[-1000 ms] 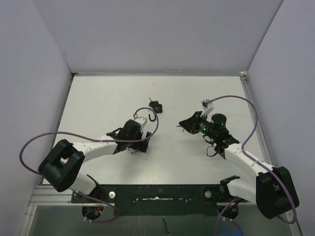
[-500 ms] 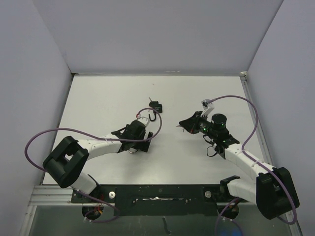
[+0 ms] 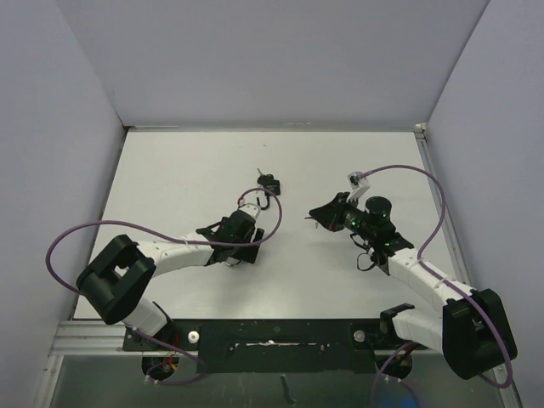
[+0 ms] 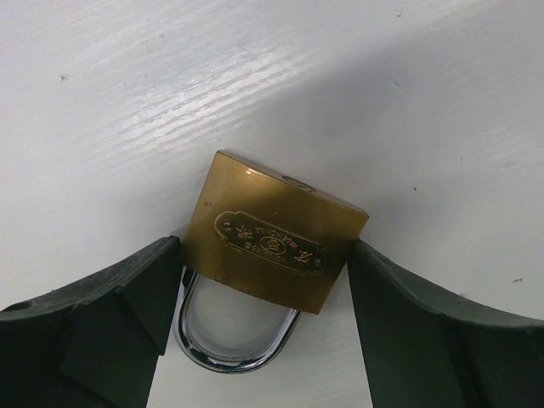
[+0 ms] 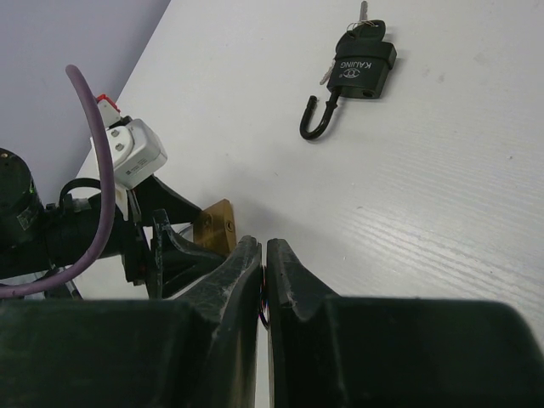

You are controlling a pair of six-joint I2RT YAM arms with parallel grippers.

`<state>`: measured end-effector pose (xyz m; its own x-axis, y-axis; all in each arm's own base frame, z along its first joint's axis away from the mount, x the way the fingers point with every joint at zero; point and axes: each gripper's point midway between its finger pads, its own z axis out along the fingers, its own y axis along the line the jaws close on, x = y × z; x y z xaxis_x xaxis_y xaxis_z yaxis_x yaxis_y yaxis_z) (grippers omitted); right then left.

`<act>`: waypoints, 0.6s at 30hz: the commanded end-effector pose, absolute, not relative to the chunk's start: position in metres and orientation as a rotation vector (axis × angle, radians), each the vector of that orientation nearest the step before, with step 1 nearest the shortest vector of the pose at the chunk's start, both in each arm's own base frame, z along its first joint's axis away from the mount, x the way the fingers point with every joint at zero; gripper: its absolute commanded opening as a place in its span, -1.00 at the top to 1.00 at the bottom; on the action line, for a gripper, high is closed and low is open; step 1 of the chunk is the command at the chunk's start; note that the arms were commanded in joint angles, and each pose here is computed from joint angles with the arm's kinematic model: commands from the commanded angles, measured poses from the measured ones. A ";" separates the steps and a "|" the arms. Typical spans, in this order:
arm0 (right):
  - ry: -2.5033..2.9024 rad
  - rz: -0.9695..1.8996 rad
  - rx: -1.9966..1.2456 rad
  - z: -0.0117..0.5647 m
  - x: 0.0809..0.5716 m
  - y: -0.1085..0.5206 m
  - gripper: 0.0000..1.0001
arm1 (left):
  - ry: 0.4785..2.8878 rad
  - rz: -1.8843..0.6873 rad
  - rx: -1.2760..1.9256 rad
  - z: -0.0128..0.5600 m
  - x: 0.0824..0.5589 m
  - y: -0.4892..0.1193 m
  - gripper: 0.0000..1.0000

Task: Unlock with the key

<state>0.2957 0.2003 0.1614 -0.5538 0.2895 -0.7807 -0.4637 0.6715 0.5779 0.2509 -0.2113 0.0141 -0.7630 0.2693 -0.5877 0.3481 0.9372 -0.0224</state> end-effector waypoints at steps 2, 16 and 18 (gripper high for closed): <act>1.830 0.995 -0.166 0.185 0.300 0.202 1.00 | 2.567 -0.289 0.497 0.004 0.222 -0.239 -0.37; 1.832 0.995 -0.165 0.184 0.299 0.201 1.00 | 2.584 -0.314 0.525 0.000 0.210 -0.248 -0.76; 1.830 0.993 -0.166 0.184 0.299 0.201 1.00 | 2.586 -0.316 0.534 -0.001 0.209 -0.249 -0.75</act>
